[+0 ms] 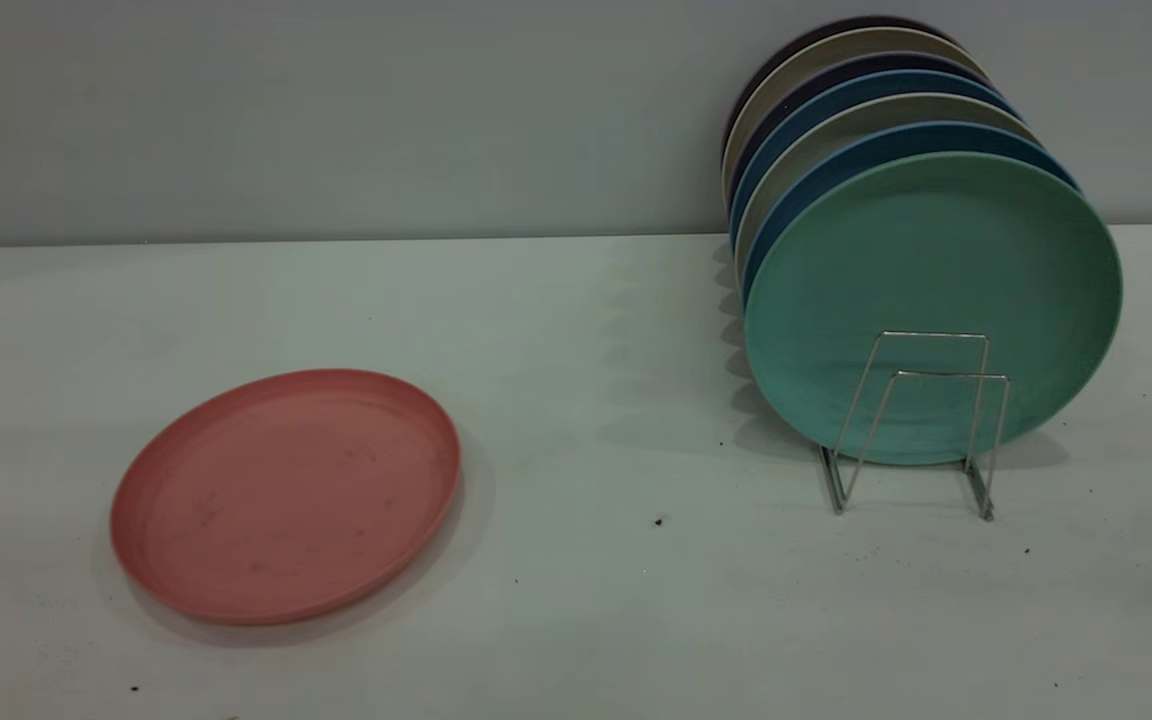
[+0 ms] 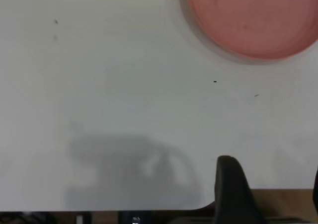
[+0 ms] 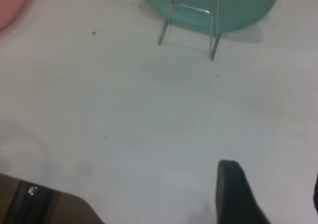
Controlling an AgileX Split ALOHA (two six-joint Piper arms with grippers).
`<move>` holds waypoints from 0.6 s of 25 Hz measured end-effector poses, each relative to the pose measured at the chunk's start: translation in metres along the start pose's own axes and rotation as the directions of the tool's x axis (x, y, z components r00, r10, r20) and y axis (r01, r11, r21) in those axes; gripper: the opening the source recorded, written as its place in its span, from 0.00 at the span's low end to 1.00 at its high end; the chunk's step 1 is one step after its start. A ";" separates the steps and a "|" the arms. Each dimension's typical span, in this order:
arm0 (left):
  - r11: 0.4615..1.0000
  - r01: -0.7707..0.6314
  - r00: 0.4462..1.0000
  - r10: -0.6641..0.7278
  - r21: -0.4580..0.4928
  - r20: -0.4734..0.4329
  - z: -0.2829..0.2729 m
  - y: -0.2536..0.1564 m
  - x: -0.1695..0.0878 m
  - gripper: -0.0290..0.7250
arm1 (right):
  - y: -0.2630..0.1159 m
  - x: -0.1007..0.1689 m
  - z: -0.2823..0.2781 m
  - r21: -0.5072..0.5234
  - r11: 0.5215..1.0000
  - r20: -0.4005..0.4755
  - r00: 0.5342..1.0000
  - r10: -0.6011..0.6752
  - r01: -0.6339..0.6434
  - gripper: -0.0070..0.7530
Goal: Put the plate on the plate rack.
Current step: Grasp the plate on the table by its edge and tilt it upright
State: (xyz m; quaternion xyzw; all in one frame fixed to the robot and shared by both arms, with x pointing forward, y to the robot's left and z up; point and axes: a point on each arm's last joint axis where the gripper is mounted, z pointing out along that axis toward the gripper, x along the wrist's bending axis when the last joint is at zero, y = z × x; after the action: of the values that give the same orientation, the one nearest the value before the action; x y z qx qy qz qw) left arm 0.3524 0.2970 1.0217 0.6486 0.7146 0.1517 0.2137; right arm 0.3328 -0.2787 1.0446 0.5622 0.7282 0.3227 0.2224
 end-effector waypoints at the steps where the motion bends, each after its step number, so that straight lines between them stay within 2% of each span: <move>1: 1.000 0.010 1.000 -0.010 0.011 0.006 0.005 0.003 -0.001 0.60 | 0.001 -0.001 0.003 0.011 1.000 -0.002 1.000 0.000 0.000 0.53; 9: 0.988 0.090 0.994 -0.097 0.122 0.056 0.046 0.021 -0.006 0.60 | 0.007 -0.001 0.018 0.051 0.999 -0.059 0.998 0.002 0.001 0.53; 15: 0.973 0.117 0.986 -0.138 0.197 0.095 0.084 0.029 -0.010 0.60 | 0.008 0.000 0.018 0.041 0.999 -0.069 0.998 0.000 0.003 0.53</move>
State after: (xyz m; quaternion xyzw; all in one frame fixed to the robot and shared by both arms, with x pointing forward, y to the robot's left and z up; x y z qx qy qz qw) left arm 0.4202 0.2856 0.9651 0.6261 0.7534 0.0328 0.1982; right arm 0.3507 -0.2733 1.0380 0.5547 0.7423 0.3268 0.1860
